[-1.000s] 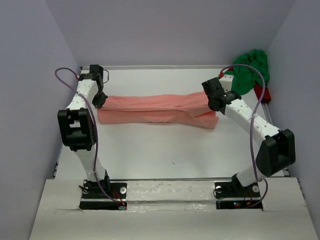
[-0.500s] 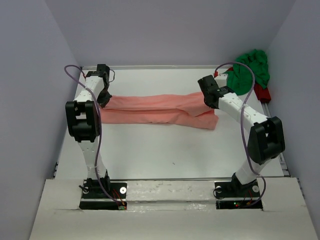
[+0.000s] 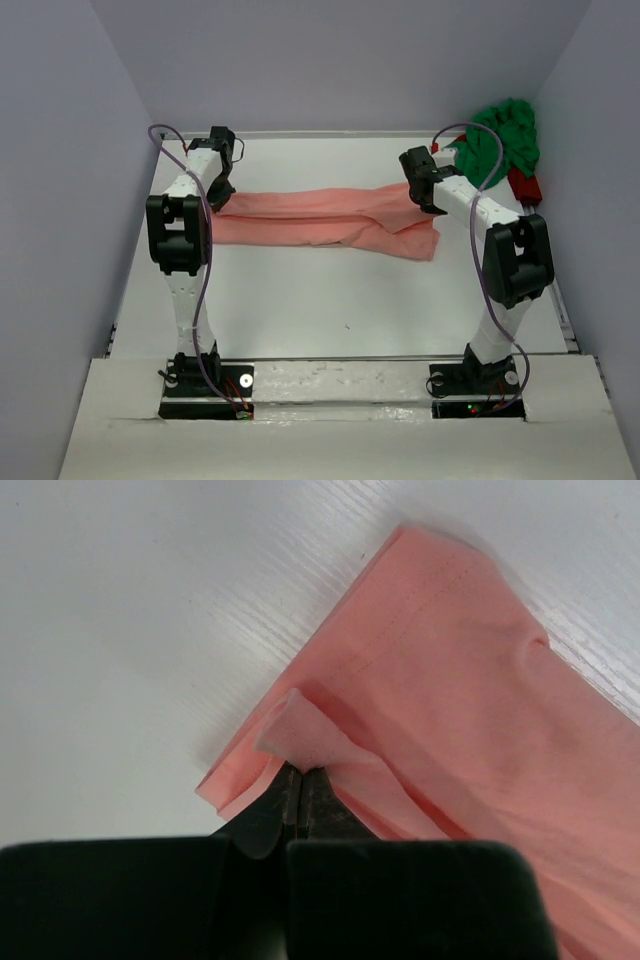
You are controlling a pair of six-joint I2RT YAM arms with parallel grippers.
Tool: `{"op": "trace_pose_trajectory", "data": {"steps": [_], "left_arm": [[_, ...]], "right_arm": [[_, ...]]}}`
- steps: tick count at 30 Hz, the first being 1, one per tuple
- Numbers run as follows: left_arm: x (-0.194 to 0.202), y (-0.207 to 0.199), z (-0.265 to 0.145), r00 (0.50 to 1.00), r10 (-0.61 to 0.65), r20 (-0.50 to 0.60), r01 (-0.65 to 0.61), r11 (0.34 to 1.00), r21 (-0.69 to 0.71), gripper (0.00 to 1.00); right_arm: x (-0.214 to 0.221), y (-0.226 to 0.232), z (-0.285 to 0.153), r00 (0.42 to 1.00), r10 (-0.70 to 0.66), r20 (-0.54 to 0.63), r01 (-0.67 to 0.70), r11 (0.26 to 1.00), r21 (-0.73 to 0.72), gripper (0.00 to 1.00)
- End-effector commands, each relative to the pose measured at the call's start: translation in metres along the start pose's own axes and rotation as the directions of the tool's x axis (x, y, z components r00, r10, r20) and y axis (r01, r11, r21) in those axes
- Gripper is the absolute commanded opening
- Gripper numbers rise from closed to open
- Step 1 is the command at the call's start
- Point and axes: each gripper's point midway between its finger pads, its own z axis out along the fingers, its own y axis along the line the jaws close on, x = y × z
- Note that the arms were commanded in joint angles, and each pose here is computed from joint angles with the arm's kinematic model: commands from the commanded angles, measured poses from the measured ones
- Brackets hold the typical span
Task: Fold and stack the t-shirts
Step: Fold the other side of the tshirt into a rectangle
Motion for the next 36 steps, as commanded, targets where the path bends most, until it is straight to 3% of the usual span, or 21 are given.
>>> {"op": "trace_pose_trajectory", "data": {"steps": [1,19,25,36], "left_arm": [[-0.015,0.016,-0.004,0.999,0.003,0.037,-0.001,0.998,-0.058,0.0],[-0.01,0.01,0.009,1.0,0.028,0.014,-0.027,0.998,-0.062,0.0],[-0.013,0.008,0.008,0.999,0.031,0.029,-0.029,0.998,-0.06,0.1],[-0.022,0.001,-0.007,0.995,0.05,0.081,-0.045,0.997,-0.062,0.11]], "right_arm": [[-0.021,0.002,0.007,1.0,0.001,0.028,-0.002,1.0,0.017,0.0],[-0.026,0.024,0.024,0.998,-0.06,-0.009,0.06,0.997,-0.041,0.0],[-0.031,0.03,0.027,0.996,-0.084,-0.009,0.083,0.995,-0.051,0.0],[-0.037,0.036,0.031,0.996,-0.088,-0.005,0.088,0.995,-0.05,0.0]]}}
